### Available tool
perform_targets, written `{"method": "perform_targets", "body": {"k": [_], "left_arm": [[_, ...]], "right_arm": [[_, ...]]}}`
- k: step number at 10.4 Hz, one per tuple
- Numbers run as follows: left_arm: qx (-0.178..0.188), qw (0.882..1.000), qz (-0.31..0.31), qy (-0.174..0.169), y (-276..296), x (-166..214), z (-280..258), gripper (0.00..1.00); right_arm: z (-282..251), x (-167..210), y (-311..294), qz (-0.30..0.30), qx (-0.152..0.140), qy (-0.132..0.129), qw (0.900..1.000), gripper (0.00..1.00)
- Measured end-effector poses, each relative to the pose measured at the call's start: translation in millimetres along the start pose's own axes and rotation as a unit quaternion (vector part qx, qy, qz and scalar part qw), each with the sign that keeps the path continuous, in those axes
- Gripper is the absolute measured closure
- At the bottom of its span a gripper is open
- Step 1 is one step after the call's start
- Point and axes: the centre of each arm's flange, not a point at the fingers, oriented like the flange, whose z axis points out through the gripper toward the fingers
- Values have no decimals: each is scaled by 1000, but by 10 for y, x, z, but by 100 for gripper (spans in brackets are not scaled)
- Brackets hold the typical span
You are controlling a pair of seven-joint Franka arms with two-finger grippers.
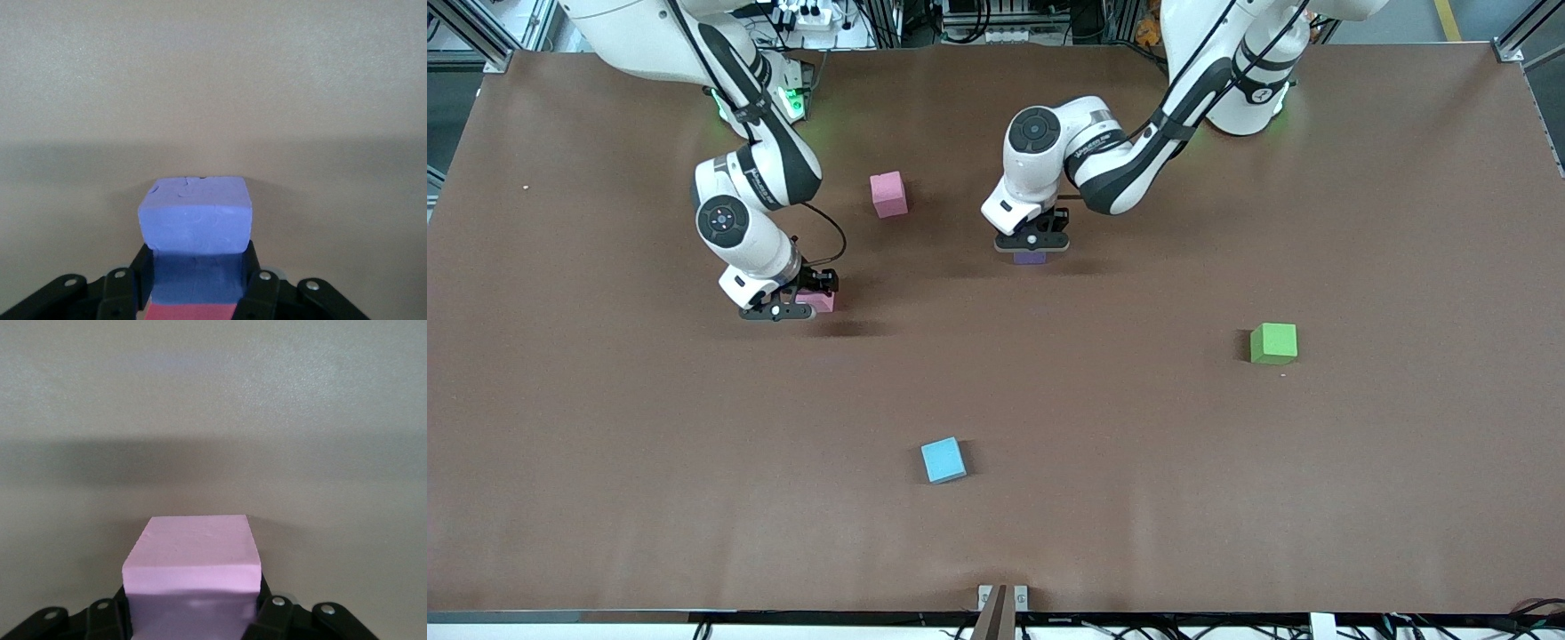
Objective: Arrange blocks into number 1
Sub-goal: 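Lower the purple cube below the red cube while the right gripper carries the pink cube, then open the left gripper and withdraw it while the right gripper brings the pink cube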
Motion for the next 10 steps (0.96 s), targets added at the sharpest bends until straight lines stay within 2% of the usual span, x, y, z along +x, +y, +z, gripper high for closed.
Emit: {"method": "perform_targets", "body": {"k": [3, 9, 10], "left_arm": [[-1, 1000, -1, -3, 16, -41, -3, 46], [0, 1000, -9, -5, -6, -50, 15, 47], [0, 1000, -10, -5, -6, -51, 14, 41]], "right_arm": [[-22, 15, -4, 4, 2, 6, 1000, 35], [-680, 58, -117, 29, 16, 65, 997, 35], [-705, 48, -144, 33, 17, 67, 997, 35]]}}
